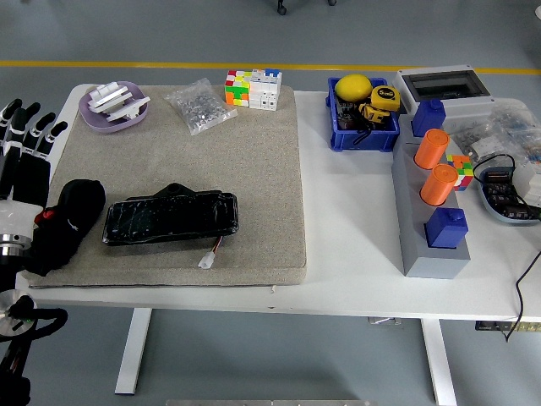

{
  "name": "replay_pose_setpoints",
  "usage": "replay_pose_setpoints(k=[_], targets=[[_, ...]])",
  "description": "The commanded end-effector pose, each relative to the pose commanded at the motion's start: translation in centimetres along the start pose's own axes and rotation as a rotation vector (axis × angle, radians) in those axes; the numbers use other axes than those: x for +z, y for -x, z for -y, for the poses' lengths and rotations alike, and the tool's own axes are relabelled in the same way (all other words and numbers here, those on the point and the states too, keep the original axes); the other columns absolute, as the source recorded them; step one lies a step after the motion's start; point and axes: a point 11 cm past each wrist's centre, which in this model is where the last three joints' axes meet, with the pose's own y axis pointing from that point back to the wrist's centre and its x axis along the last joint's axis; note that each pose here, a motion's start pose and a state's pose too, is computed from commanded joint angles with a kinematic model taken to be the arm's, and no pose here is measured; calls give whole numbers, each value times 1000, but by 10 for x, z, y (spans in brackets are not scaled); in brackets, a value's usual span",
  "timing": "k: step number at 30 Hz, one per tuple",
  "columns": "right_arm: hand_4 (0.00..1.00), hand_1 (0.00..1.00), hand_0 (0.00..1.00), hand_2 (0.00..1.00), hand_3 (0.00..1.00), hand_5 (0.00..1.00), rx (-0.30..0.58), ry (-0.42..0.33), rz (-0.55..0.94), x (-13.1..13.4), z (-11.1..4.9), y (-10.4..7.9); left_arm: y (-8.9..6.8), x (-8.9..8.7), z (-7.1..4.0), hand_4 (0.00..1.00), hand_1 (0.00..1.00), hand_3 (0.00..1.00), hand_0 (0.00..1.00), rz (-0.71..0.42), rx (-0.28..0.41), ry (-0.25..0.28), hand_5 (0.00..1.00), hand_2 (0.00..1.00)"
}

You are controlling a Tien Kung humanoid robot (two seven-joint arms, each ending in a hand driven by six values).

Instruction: Pick the rag up,wipe the panel,place it on the desk

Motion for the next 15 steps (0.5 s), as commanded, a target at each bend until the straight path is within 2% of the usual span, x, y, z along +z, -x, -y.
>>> replay_pose_setpoints(k=[3,4,9,13,15], targets=[[974,613,701,588,566,431,0,-2,1,-1,0,1,-10,-1,1,800,503,544,449,73,62,-17,197,546],[971,612,700,587,565,430,-1,-2,0,-1,0,1,-12,-1,1,795,499,587,448,79,77,-19,214,548],[971,612,700,587,565,430,-3,-3,4,-1,0,1,-23,-2,0,795,499,587,448,96,169,-30,214,548],[968,612,697,586,565,428,-6,0,4,0,0,2,-29,-3,-3,774,494,588,429,160,260,-75,240,550],[968,612,697,586,565,428,-6,1,5,1,0,2,-31,-3,-4,774,494,588,429,237,308,-114,240,550]])
